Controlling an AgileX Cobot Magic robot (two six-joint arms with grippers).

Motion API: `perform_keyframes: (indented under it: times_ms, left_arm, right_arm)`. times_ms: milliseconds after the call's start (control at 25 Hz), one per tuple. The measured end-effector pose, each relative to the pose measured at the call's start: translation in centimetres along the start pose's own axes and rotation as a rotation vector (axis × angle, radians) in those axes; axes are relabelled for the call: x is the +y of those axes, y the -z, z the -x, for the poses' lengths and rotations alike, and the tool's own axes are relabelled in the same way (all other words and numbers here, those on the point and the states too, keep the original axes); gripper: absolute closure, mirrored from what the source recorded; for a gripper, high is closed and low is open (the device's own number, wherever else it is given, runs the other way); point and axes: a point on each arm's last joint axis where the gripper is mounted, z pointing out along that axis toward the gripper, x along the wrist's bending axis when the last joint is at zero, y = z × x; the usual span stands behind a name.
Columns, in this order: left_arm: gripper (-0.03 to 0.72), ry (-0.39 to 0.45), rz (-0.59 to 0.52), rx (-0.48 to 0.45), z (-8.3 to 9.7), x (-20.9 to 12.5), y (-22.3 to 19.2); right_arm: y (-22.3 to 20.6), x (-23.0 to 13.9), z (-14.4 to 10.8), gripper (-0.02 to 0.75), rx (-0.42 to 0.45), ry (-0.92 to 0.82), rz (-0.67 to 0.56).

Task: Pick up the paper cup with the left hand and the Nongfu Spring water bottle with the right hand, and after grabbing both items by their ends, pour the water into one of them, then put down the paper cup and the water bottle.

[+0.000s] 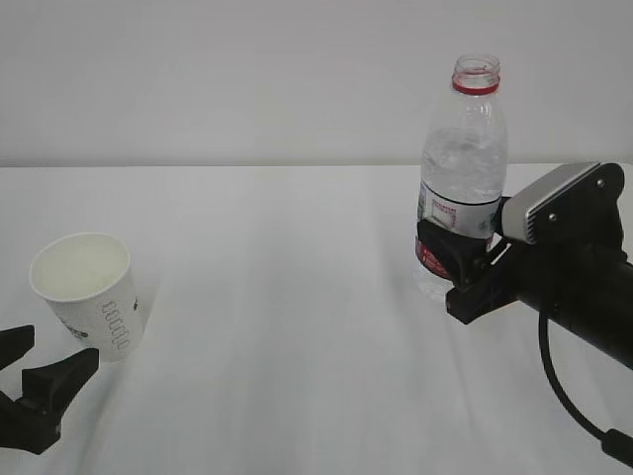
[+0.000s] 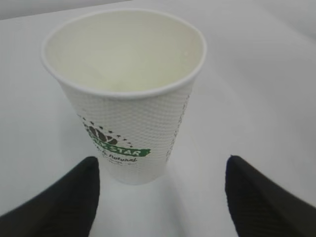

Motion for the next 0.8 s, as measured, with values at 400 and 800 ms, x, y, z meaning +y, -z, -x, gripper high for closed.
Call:
perform_keyframes:
  times_ms: [400, 800]
  left_arm:
    - [0.085, 0.011, -0.051, 0.001, 0.0, -0.8, -0.3]
    - [0.037, 0.025, -0.088, 0.028, -0.3, -1.4, -1.4]
  right_arm:
    - [0.0, 0.0, 0.0, 0.284, -0.002, -0.001, 0.000]
    - [0.0, 0.0, 0.0, 0.285, -0.002, -0.001, 0.000]
